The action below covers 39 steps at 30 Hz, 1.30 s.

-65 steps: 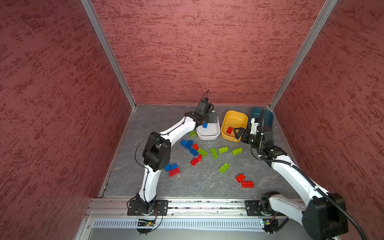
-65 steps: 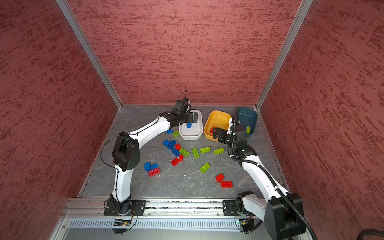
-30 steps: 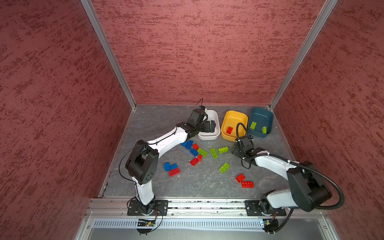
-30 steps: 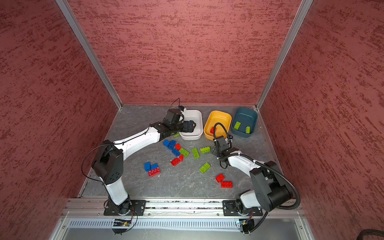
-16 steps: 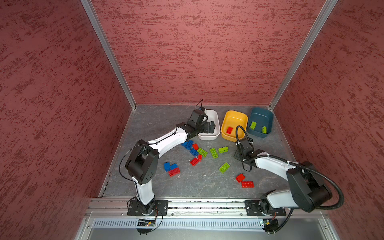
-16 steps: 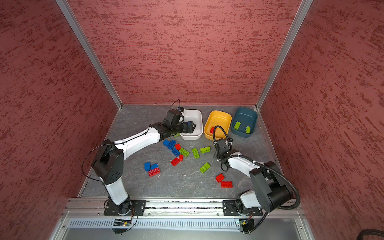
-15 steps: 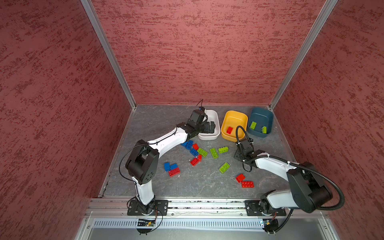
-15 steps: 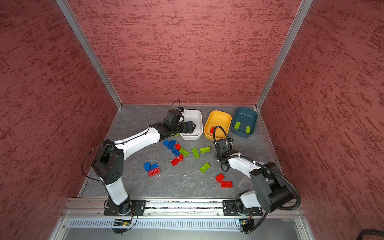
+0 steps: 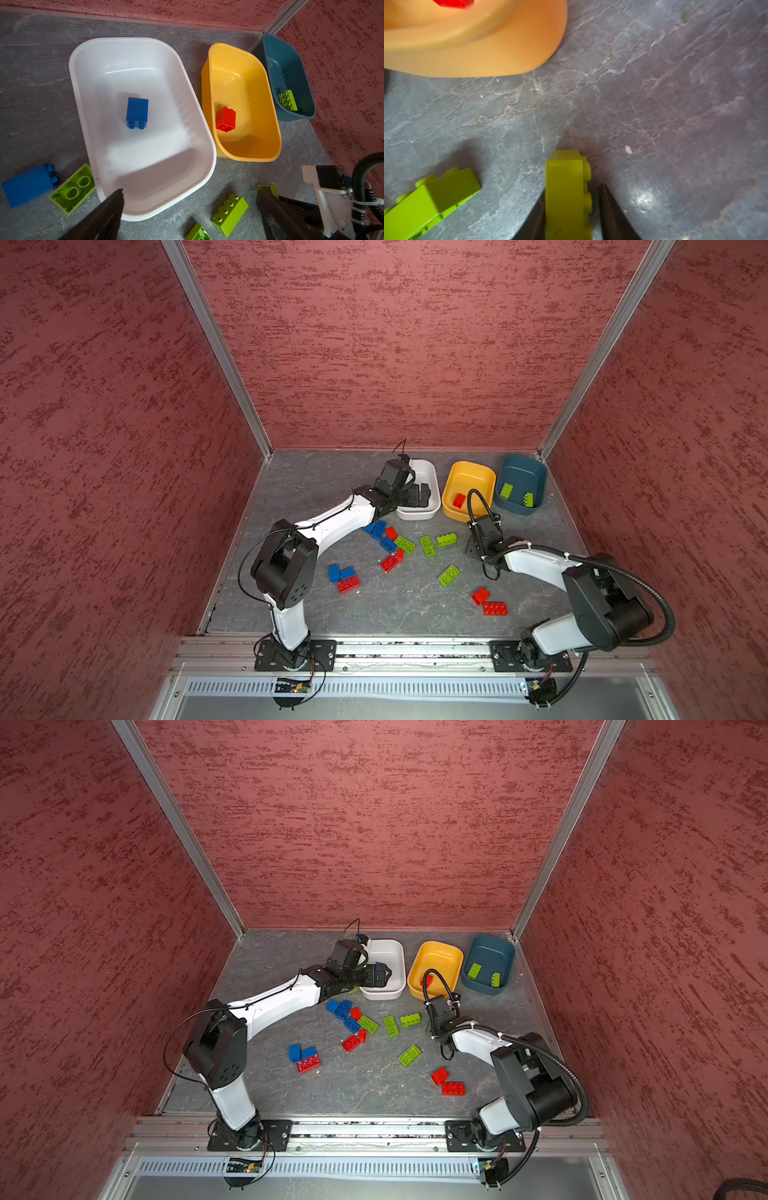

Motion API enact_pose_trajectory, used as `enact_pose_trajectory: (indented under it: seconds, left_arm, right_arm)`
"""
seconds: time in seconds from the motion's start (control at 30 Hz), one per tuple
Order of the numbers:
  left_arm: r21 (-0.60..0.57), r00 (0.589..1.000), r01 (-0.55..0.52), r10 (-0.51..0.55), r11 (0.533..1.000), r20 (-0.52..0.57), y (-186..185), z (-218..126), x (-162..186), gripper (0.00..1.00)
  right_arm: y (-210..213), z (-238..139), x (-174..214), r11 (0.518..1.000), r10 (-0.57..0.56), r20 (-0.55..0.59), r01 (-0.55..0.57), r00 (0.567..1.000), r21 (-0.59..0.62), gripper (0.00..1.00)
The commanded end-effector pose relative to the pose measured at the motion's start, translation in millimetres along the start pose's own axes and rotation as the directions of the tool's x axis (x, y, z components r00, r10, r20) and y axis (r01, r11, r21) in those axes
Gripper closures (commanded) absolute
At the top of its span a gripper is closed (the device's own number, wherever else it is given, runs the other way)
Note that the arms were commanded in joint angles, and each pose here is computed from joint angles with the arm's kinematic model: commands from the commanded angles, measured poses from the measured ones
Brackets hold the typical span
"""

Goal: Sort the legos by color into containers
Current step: 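Carry the green brick into the teal tub and open the right gripper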

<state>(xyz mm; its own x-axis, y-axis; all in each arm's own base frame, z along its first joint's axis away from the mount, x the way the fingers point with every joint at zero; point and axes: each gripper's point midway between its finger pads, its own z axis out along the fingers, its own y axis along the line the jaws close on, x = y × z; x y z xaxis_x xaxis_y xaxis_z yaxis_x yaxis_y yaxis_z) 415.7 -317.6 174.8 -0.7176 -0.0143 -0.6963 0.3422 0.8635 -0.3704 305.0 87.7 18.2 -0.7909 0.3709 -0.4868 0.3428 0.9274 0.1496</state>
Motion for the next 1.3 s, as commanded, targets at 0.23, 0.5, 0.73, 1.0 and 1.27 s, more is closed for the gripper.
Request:
enact_pose_trajectory:
  seconds: [0.23, 0.5, 0.73, 1.0, 1.27]
  left_arm:
    - [-0.012, 0.999, -0.05, 0.051, 0.999, 0.019, -8.1, -10.0, -2.0, 0.01]
    - [0.053, 0.993, -0.114, 0.112, 0.992, 0.036, -34.8, -11.8, 3.2, 0.01]
    - [0.002, 0.992, -0.07, 0.069, 0.998, 0.107, -23.7, -24.0, -2.4, 0.01]
    - [-0.121, 0.991, -0.023, 0.038, 0.992, 0.128, 10.2, -36.9, -0.5, 0.01]
    - [-0.173, 0.99, 0.006, 0.019, 0.985, 0.143, 25.5, -44.4, 1.1, 0.01]
  right_arm:
    - [0.1, -35.6, -14.3, 0.998, -0.014, 0.079, 0.019, 0.997, -0.062, 0.85]
    - [-19.6, -91.8, -75.6, 0.992, 0.048, 0.294, -0.012, 0.955, -0.123, 0.9]
    - [-32.7, -106.7, -144.1, 0.985, 0.067, 0.373, -0.003, 0.925, -0.17, 0.89]
    - [-53.6, -70.9, -200.0, 0.994, 0.0, 0.349, 0.038, 0.937, -0.1, 0.89]
    - [-71.9, -20.4, -239.9, 0.996, -0.048, 0.252, 0.065, 0.966, -0.059, 0.88]
